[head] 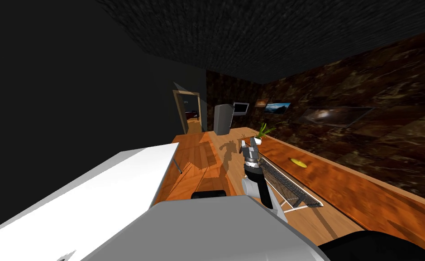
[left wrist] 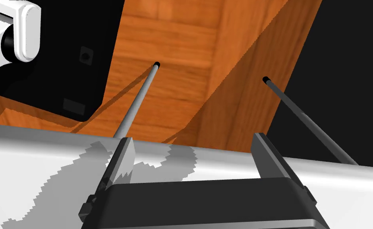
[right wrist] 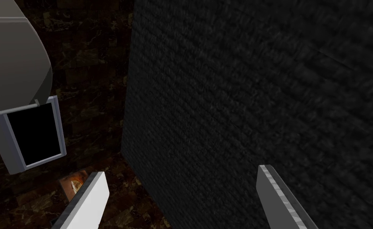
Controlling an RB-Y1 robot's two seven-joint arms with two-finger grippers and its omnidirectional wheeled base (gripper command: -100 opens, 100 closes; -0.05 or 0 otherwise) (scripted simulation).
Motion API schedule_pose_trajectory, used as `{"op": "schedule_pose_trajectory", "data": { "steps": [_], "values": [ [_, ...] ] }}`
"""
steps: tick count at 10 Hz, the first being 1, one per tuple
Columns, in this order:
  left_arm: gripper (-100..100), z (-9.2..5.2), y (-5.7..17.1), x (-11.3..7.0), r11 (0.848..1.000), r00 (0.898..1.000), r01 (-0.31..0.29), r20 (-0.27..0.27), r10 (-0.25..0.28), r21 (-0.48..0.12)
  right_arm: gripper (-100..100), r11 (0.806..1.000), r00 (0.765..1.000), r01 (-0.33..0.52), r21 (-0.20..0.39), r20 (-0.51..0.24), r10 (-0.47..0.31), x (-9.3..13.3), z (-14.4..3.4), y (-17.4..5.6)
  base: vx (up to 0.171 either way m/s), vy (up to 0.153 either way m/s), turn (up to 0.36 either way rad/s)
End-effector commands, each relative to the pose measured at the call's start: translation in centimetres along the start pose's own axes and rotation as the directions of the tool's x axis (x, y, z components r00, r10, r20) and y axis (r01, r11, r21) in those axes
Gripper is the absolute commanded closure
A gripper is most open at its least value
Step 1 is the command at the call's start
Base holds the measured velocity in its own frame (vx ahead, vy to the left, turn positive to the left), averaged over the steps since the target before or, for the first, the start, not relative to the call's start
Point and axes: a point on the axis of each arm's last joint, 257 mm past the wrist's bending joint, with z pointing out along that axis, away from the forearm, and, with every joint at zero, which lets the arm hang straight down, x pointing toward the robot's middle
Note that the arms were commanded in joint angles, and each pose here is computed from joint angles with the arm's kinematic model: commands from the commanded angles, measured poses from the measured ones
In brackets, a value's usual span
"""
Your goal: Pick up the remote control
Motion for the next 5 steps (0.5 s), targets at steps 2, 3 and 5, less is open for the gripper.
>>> {"op": "schedule_pose_trajectory", "data": {
  "steps": [2,3,5],
  "values": [
    [-100,-0.7,1.6,-1.8,0.999,0.999,-0.036,0.002,0.036,-0.037,0,1.0,1.0,0.0,0.0,0.0,0.0,0.0,0.0,0.0,0.135,0.012,-0.13],
    [-100,-0.7,1.6,-1.8,0.999,0.999,-0.036,0.002,0.036,-0.037,0,1.0,1.0,0.0,0.0,0.0,0.0,0.0,0.0,0.0,0.11,0.016,0.003],
    [-100,-1.0,2.6,-4.1,0.995,0.997,-0.071,0.015,0.072,-0.066,0,1.0,1.0,0.0,0.0,0.0,0.0,0.0,0.0,0.0,0.176,0.053,-0.116]
  ]
}}
